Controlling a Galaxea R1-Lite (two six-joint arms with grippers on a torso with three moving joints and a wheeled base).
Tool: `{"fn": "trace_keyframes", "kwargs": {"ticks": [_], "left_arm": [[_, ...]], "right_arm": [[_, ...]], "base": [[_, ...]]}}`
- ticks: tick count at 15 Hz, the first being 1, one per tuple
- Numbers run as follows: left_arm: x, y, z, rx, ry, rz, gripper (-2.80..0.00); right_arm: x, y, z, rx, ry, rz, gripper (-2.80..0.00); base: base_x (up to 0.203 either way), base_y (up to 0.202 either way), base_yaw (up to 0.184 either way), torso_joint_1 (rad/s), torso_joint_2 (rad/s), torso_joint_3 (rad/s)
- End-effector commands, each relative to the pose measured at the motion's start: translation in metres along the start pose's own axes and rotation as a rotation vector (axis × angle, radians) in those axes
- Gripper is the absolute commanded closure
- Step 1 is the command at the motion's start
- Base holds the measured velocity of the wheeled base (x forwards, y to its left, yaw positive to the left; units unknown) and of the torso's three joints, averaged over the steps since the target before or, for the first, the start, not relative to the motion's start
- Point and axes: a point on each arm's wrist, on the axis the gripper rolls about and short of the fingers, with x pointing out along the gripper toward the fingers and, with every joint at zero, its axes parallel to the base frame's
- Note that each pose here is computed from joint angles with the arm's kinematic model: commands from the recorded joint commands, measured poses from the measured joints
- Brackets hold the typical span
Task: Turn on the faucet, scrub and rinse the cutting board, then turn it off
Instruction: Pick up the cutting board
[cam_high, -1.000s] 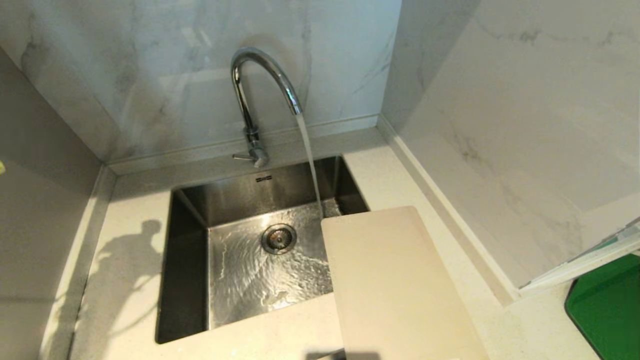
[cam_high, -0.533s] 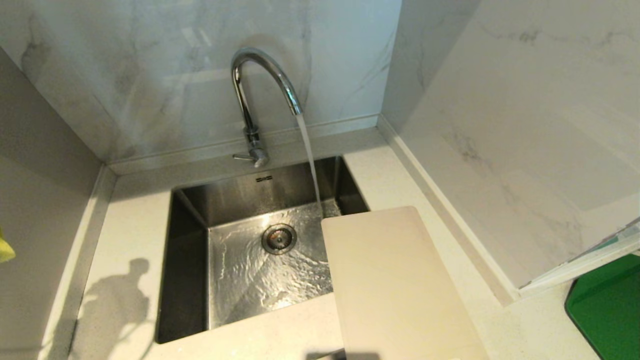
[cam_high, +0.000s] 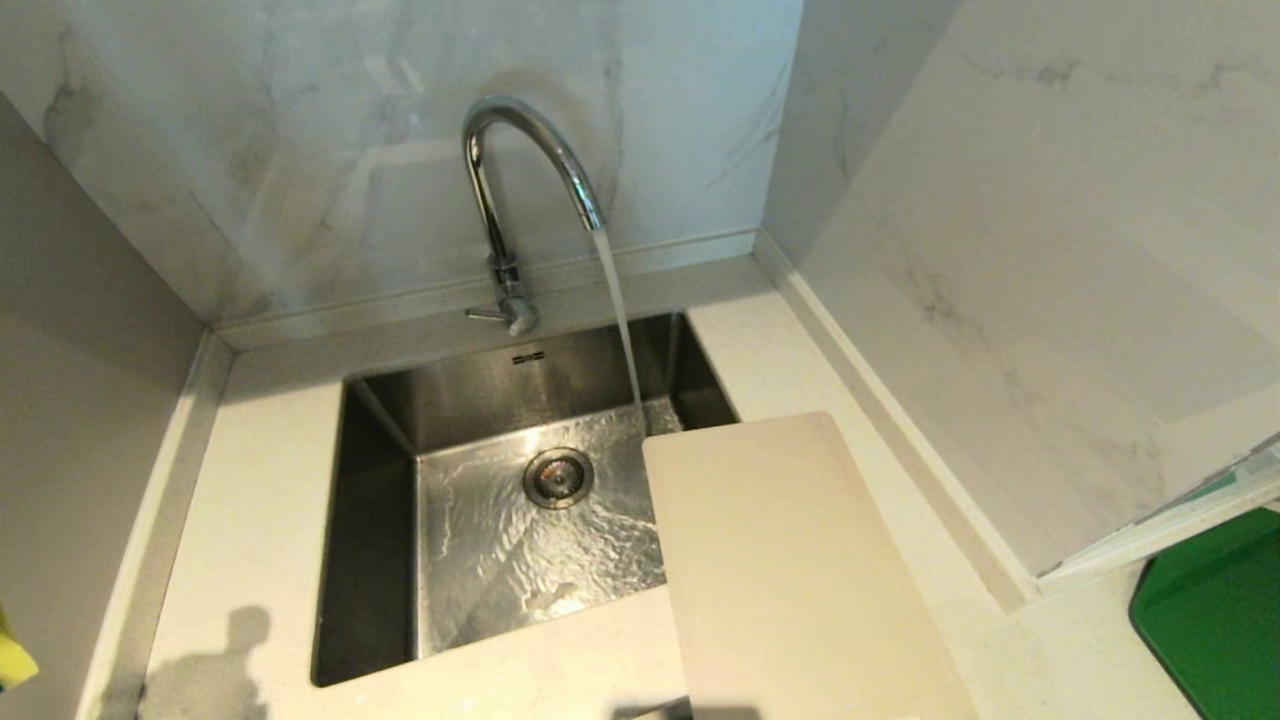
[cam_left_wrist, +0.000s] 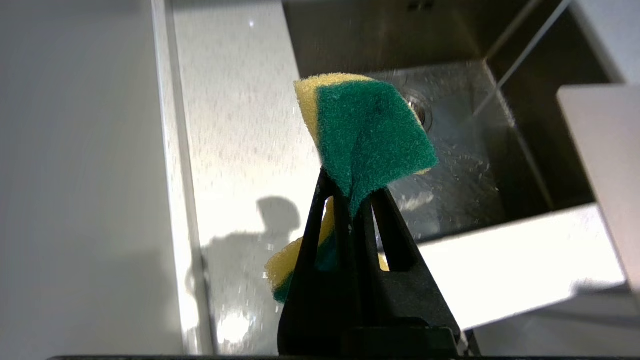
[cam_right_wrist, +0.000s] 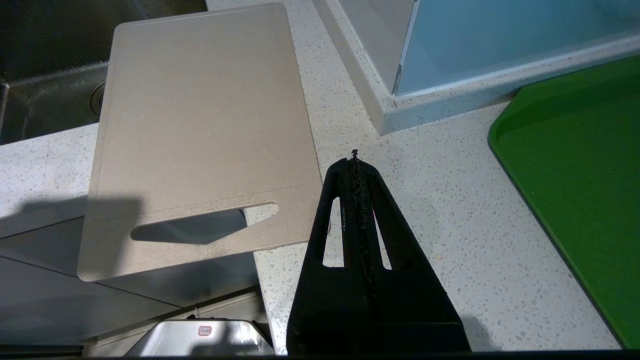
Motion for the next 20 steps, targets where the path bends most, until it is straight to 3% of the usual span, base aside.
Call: {"fn": "trace_keyframes", "kwargs": {"ticks": [1, 5, 8, 10, 12, 14, 15, 17, 20], "left_arm": [[-0.015, 0.002, -0.023, 0.006, -0.021, -0.005, 0.00], [-0.023, 0.006, -0.062, 0.025, 0.017, -0.012, 0.00], [-0.033, 0.007, -0.076, 0.034, -0.038, -0.018, 0.00], [-0.034, 0.009, -0.089, 0.057, -0.026, -0.004, 0.00], [-0.033, 0.010, -0.090, 0.071, -0.051, 0.030, 0.00], [-0.033, 0.009, -0.083, 0.125, -0.119, 0.027, 0.00], [-0.033, 0.009, -0.086, 0.144, -0.098, 0.019, 0.00], [-0.032, 0.010, -0.093, 0.125, -0.035, 0.021, 0.00], [-0.032, 0.009, -0.094, 0.109, -0.021, -0.031, 0.00]], "right_arm": [[0.000, 0.000, 0.000, 0.000, 0.001, 0.000, 0.00], [0.000, 0.000, 0.000, 0.000, 0.001, 0.000, 0.00], [0.000, 0.000, 0.000, 0.000, 0.001, -0.001, 0.00], [0.000, 0.000, 0.000, 0.000, 0.001, -0.001, 0.00], [0.000, 0.000, 0.000, 0.000, 0.001, -0.001, 0.00], [0.000, 0.000, 0.000, 0.000, 0.001, -0.001, 0.00], [0.000, 0.000, 0.000, 0.000, 0.001, 0.001, 0.00], [0.000, 0.000, 0.000, 0.000, 0.000, 0.000, 0.00], [0.000, 0.000, 0.000, 0.000, 0.001, -0.002, 0.00]], "base": [[0.000, 0.000, 0.000, 0.000, 0.00, 0.000], [0.000, 0.000, 0.000, 0.000, 0.00, 0.000], [0.000, 0.000, 0.000, 0.000, 0.00, 0.000], [0.000, 0.000, 0.000, 0.000, 0.00, 0.000], [0.000, 0.000, 0.000, 0.000, 0.00, 0.000], [0.000, 0.000, 0.000, 0.000, 0.00, 0.000], [0.000, 0.000, 0.000, 0.000, 0.00, 0.000], [0.000, 0.000, 0.000, 0.000, 0.00, 0.000], [0.000, 0.000, 0.000, 0.000, 0.00, 0.000]]}}
